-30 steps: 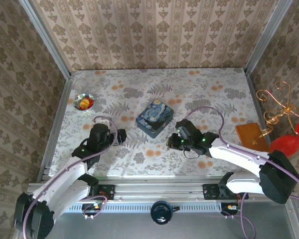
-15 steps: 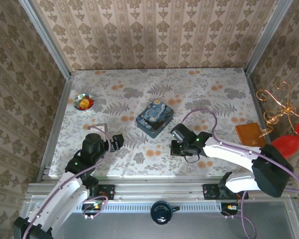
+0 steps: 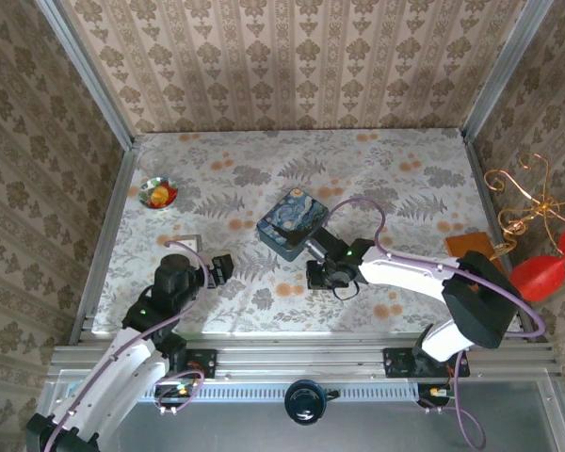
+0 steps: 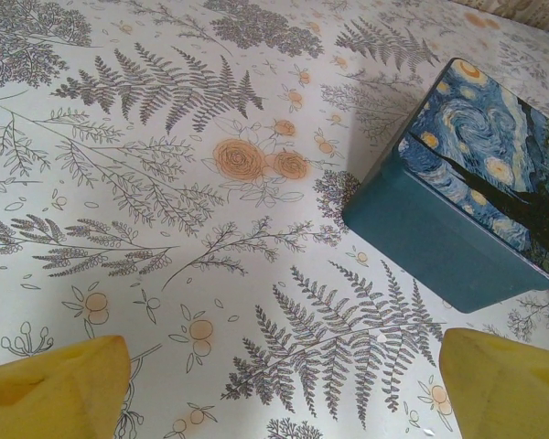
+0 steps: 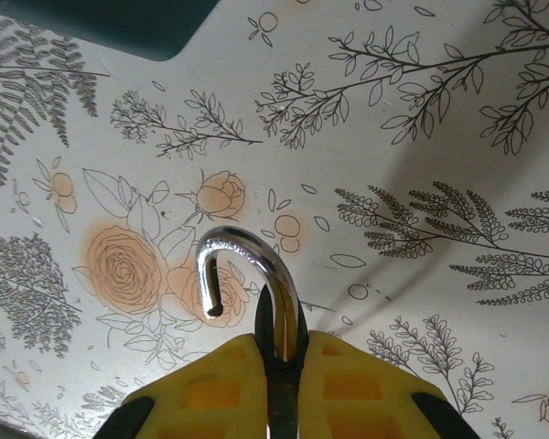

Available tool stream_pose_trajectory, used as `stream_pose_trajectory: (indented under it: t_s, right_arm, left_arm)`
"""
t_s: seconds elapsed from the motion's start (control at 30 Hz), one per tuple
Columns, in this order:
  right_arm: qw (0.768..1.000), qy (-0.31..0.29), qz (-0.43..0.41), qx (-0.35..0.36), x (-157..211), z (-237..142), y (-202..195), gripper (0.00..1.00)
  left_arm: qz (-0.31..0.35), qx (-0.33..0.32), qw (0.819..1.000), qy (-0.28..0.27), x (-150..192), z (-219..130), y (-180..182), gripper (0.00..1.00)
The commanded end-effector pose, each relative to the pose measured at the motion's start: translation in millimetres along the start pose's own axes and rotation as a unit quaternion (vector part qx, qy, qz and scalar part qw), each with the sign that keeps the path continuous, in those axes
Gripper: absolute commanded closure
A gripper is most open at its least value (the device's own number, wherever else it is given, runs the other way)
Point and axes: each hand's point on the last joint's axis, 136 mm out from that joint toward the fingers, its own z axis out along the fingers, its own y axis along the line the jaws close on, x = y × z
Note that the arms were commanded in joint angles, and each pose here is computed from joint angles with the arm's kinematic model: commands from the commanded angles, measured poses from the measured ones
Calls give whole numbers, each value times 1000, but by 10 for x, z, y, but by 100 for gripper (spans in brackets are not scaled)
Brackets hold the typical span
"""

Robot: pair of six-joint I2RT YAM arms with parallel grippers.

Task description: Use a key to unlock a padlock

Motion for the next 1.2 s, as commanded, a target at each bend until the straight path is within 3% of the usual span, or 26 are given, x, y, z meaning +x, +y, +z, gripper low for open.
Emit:
stream_pose_trajectory:
  t_s: [0.0,0.3,0.53,0.67,0.97,1.0,1.17]
  right_arm:
    - [1000,18,-19,14,40,-2,-11,86]
    - [999,18,-31,25,7,-9,-24,76]
    - [998,14,-45,36,-6,-105,-60,60]
    - [998,-1,-53,39,-52,-222,-71,56]
    - [984,-111,-115,77,-394,-895,-182,45]
    - [981,-123,-124,80,-436,-953,-181,42]
    - [957,-210,-152,126,-732,-1281,-286,27]
  left_arm:
    - [6,-8,1000,-1,25,-10,51,11]
    - [7,-5,1000,-5,18,-5,42,9]
    - [8,-6,1000,-5,18,-3,43,8]
    - [9,-5,1000,-5,22,-2,42,8]
    - [-8,-23,1000,-15,-15,3,104,6]
    - [-14,-29,999,-20,-32,2,125,1]
    - [-31,-49,996,-68,-295,-55,155,0]
